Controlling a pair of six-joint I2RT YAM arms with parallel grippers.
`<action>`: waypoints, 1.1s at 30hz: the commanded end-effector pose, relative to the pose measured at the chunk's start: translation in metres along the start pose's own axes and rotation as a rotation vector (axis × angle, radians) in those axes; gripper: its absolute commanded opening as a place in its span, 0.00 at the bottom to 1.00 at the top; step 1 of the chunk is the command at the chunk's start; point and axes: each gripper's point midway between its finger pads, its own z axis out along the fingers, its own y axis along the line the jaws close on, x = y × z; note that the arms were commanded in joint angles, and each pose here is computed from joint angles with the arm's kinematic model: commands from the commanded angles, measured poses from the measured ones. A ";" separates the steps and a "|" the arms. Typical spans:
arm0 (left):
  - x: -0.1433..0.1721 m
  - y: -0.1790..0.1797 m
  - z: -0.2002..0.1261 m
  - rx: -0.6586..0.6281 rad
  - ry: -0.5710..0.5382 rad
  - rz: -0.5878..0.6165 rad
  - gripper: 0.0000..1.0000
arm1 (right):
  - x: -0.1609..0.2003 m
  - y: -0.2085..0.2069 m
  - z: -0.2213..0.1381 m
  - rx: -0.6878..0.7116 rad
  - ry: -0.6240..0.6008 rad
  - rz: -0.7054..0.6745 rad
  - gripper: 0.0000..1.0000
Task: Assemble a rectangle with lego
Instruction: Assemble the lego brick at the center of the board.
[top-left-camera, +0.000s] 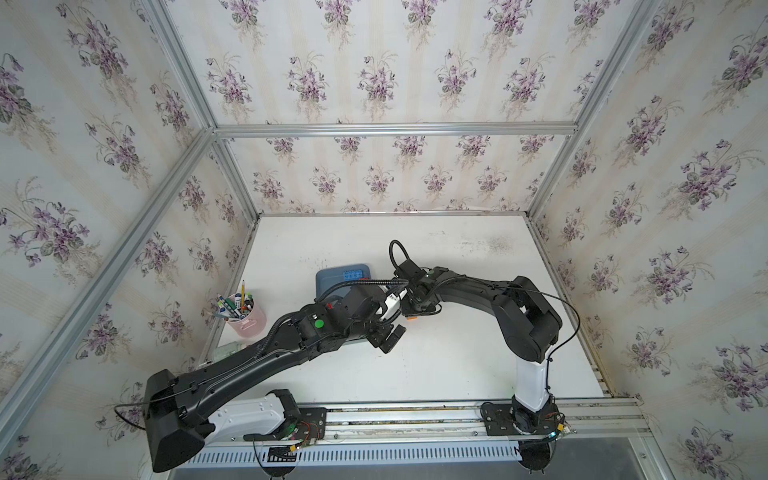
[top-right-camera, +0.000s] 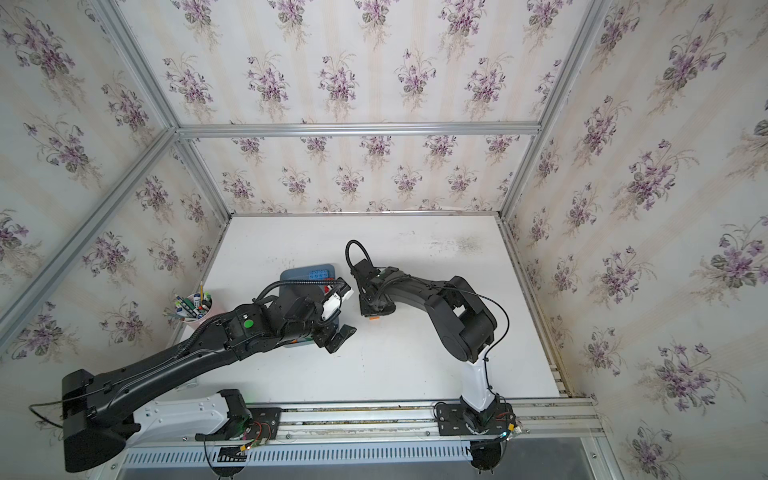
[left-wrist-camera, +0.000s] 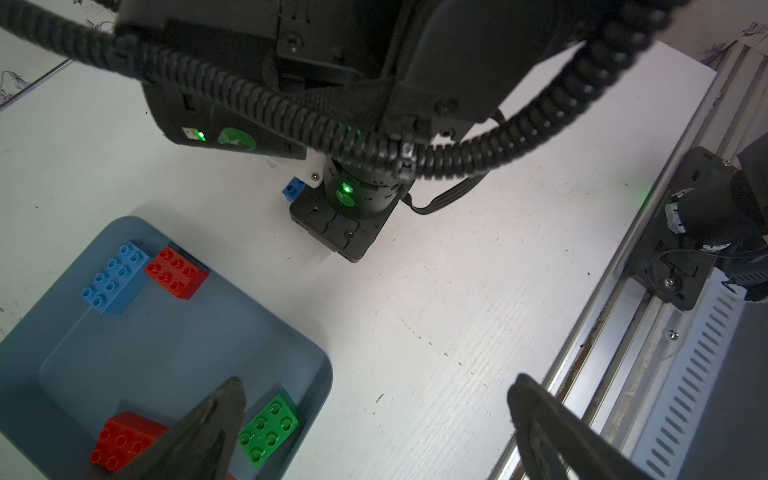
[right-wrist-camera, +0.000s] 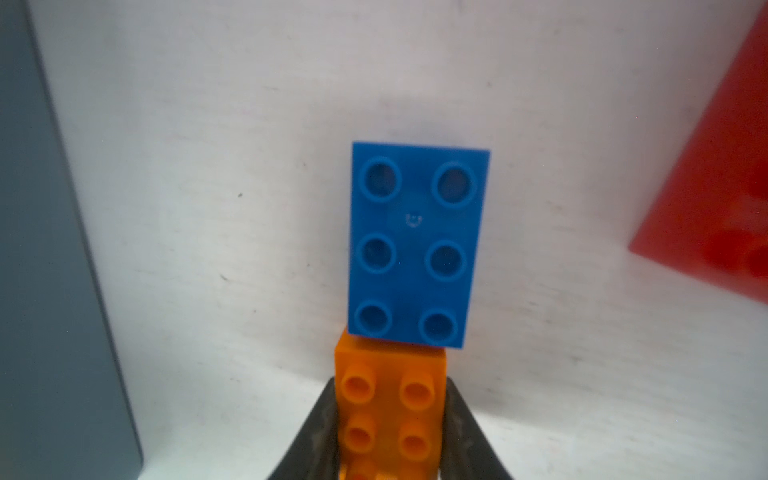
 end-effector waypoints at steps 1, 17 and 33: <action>-0.003 0.000 0.000 -0.003 -0.007 0.008 1.00 | 0.006 -0.017 0.008 0.071 0.023 -0.003 0.35; -0.002 0.000 0.003 -0.001 0.004 0.012 1.00 | 0.005 -0.022 0.008 0.077 0.021 0.000 0.36; -0.003 0.000 0.001 -0.003 0.001 0.011 1.00 | -0.003 -0.008 -0.012 0.008 -0.011 -0.004 0.52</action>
